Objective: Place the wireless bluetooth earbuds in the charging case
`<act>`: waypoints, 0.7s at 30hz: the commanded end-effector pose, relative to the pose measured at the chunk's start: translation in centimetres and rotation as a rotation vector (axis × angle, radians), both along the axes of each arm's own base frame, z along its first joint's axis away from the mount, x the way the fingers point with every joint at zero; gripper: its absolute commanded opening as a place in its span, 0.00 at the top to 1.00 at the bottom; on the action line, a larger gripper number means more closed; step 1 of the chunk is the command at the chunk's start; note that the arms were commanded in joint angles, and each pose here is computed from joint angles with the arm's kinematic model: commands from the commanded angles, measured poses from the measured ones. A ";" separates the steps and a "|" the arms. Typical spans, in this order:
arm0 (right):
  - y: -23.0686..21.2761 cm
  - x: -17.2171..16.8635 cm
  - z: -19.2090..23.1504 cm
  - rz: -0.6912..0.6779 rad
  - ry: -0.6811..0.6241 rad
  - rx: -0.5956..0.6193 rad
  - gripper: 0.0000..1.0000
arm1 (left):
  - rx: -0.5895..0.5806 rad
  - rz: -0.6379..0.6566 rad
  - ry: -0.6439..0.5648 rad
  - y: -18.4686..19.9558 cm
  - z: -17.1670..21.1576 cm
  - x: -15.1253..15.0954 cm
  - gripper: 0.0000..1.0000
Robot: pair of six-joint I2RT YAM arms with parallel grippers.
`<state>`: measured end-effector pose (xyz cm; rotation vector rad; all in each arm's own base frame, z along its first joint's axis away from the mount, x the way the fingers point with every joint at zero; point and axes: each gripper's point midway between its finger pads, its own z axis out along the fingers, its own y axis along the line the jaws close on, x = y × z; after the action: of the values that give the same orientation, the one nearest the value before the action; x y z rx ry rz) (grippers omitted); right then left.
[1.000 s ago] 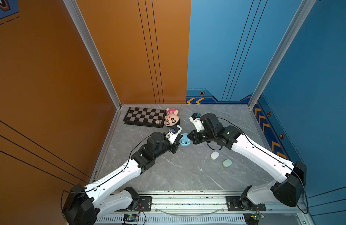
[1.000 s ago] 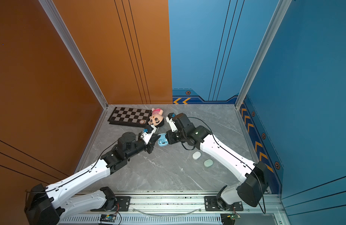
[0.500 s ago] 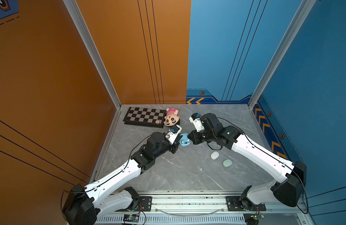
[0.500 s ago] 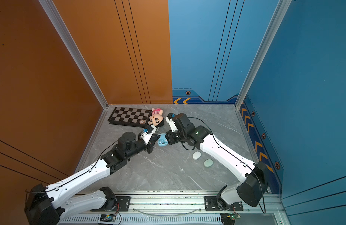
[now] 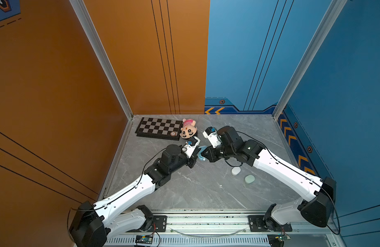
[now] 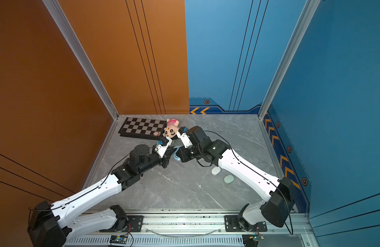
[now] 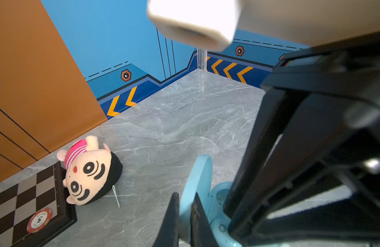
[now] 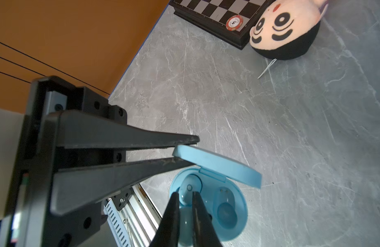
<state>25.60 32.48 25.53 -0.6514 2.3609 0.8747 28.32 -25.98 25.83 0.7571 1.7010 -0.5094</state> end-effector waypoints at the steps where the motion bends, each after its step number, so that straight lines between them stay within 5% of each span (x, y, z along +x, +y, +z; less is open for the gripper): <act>1: -1.0 0.5 0.1 -0.037 -0.019 -0.012 0.85 | -0.066 0.000 -0.052 0.0 2.8 0.1 1.00; 21: -2.6 3.1 -0.1 -0.142 -0.005 -0.002 0.85 | -0.025 -0.028 0.029 -1.2 -0.6 0.3 1.00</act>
<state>28.38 30.10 25.46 -0.5091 2.3790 0.8195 28.79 -26.65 24.27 0.7633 1.7410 -0.5245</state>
